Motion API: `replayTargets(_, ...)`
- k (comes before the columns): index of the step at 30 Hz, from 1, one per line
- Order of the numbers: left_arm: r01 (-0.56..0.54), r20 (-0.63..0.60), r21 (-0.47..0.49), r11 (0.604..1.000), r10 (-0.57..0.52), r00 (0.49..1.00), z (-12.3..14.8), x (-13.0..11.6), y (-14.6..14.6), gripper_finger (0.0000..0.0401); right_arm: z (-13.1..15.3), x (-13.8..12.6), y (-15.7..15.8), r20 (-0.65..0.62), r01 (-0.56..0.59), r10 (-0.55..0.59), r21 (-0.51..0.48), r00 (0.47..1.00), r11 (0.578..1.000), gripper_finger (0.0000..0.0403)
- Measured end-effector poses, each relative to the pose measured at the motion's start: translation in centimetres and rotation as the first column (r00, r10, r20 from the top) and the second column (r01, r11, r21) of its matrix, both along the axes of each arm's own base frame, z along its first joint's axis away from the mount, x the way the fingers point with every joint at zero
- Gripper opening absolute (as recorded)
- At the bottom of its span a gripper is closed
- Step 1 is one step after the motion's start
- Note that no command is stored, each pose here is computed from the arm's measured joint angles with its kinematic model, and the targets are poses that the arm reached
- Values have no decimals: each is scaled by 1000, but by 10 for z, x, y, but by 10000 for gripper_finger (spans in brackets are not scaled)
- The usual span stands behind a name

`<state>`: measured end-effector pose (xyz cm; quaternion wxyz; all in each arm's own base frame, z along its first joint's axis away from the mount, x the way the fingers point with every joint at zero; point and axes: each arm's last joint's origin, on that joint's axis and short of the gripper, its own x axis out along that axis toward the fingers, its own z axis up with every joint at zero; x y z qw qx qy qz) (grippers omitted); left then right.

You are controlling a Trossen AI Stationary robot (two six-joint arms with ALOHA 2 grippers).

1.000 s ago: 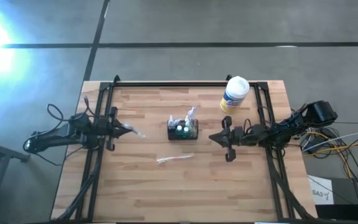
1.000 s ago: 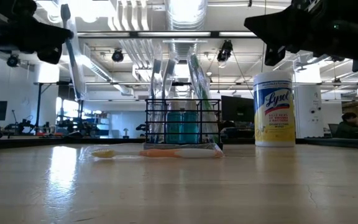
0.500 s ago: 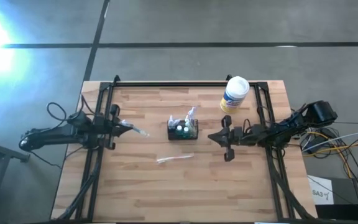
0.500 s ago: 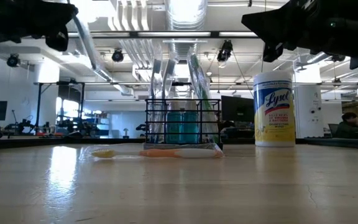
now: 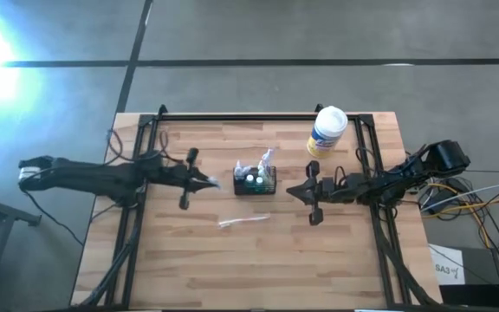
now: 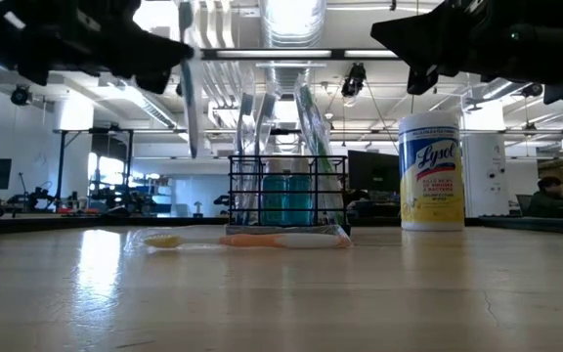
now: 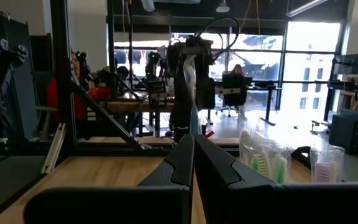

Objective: Pick & Place toothbrushing station
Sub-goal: Put the blue toothbrush into the black wire organizer

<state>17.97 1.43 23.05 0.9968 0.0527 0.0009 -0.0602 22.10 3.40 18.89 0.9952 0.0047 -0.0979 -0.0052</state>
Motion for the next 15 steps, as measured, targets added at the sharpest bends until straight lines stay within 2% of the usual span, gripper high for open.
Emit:
replayTargets(7,7,-37,81,997,-4,999,8,34,4,17,-1,0,0,-3,0,0,-1,1000,1000,8)
replayTargets(10,-12,17,121,993,10,1000,21,44,6,17,-1,0,0,-10,0,0,-2,1000,1000,8)
replayTargets(15,-46,4,186,982,46,999,26,58,10,17,-2,0,0,-18,0,0,-3,1000,1000,8)
